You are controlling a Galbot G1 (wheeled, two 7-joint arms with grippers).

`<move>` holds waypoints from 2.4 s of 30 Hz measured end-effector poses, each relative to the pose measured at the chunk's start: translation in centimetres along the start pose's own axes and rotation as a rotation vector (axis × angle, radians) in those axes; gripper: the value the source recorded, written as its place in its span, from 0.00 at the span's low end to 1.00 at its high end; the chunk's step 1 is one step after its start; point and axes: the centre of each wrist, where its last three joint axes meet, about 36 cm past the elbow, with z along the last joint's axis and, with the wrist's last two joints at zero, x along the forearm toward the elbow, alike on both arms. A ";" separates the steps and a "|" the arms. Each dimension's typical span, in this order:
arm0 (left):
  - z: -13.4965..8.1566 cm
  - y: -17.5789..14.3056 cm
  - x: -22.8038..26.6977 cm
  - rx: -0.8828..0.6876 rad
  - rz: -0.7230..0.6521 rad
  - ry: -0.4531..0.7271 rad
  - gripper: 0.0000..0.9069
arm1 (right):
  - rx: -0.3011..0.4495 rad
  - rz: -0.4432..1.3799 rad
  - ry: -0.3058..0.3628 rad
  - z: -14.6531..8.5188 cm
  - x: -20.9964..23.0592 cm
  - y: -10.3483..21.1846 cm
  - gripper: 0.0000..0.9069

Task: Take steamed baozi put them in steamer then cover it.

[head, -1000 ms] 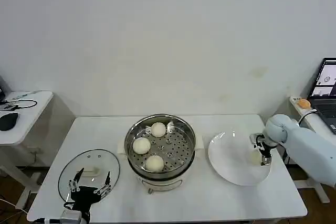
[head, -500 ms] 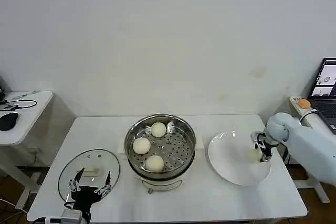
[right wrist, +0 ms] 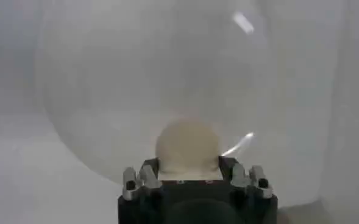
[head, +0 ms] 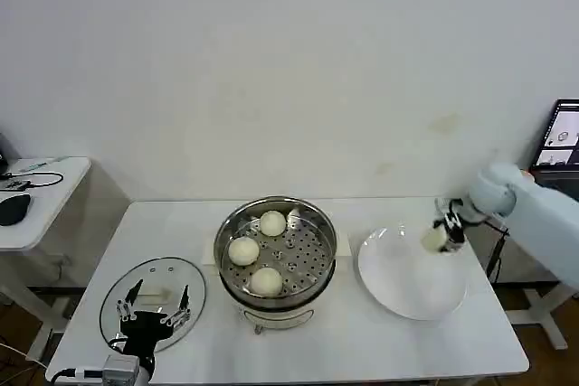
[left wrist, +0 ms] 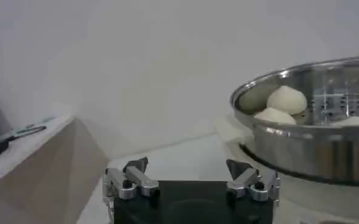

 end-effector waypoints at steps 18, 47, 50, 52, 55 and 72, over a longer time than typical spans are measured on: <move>-1.9 0.7 0.2 -0.006 -0.028 -0.056 1.00 | 0.026 -0.026 -0.343 -17.4 9.8 -2.1 0.72; -2.9 1.5 0.4 0.016 -0.072 -0.087 1.00 | 0.088 -0.245 -0.198 -26.1 -0.7 -0.5 0.72; -2.7 1.4 0.4 0.018 -0.071 -0.083 1.00 | 0.095 -0.238 -0.183 -26.3 -1.1 -0.7 0.72; -2.6 1.4 0.3 0.021 -0.070 -0.081 1.00 | 0.099 -0.233 -0.176 -26.4 -1.3 -0.9 0.72; -2.6 1.3 0.3 0.023 -0.067 -0.080 1.00 | 0.103 -0.226 -0.164 -26.4 -1.5 -1.2 0.73; -2.6 1.1 0.3 0.025 -0.062 -0.081 1.00 | 0.111 -0.188 -0.159 -25.8 0.3 -2.4 1.00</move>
